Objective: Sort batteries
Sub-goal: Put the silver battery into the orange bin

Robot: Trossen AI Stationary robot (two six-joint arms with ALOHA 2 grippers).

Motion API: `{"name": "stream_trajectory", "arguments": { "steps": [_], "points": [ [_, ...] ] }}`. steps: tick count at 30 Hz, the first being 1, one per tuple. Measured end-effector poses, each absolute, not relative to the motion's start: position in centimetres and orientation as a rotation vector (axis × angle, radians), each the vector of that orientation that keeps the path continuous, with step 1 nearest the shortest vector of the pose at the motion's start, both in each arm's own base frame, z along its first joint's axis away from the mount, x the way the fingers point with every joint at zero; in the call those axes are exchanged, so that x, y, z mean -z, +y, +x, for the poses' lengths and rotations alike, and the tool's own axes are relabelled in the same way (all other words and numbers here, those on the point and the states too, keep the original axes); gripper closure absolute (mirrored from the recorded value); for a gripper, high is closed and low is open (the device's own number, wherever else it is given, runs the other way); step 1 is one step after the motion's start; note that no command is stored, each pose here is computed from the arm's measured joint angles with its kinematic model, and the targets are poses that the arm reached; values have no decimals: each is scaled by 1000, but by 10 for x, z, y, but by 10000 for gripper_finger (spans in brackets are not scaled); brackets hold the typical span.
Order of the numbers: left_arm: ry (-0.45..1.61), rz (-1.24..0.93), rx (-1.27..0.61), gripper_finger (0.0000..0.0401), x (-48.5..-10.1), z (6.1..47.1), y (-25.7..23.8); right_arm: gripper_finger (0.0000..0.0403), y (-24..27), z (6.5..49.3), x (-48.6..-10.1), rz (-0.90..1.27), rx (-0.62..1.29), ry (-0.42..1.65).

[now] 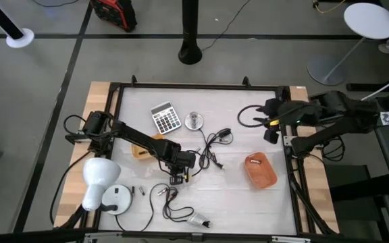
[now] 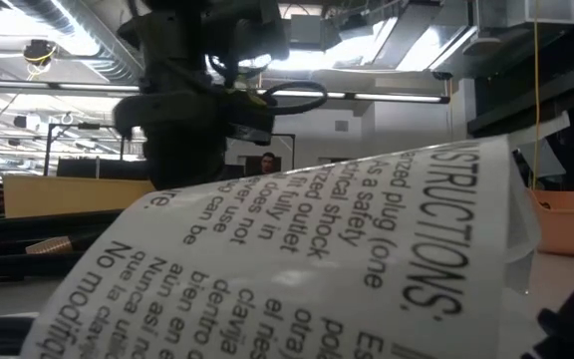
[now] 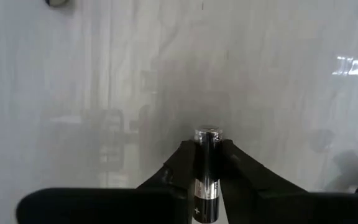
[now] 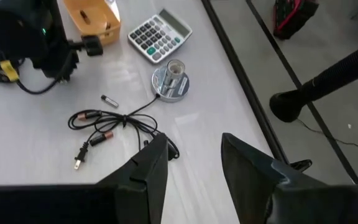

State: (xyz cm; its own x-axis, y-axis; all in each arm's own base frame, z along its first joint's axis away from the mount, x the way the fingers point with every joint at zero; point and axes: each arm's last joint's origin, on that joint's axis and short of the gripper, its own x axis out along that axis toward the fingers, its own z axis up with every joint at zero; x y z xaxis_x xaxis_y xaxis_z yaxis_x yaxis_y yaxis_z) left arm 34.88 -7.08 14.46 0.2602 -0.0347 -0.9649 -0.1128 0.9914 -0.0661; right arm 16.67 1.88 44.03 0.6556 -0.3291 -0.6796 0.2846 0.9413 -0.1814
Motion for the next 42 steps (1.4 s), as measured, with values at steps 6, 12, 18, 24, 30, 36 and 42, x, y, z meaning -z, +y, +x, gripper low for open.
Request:
{"name": "stream_trajectory", "arguments": {
  "steps": [6,12,18,24,30,36,42],
  "points": [
    [1209,-149,-37,352,-167,368,-66,259,15,146,-449,-20,352,722],
    [1070,-201,6,354,-197,390,-62,259,12,133,-452,-10,351,703],
    [719,-244,51,348,-225,419,-58,259,11,126,-450,-2,350,683],
    [394,-206,109,353,-245,439,-59,259,9,116,-422,13,348,661],
    [174,-165,128,347,-240,458,-57,259,8,110,-389,52,330,569],
    [51,-133,112,346,-215,480,-47,259,7,101,-361,70,325,524],
    [41,-66,88,345,-193,513,-37,259,7,102,-332,86,306,494]
  ]
}}
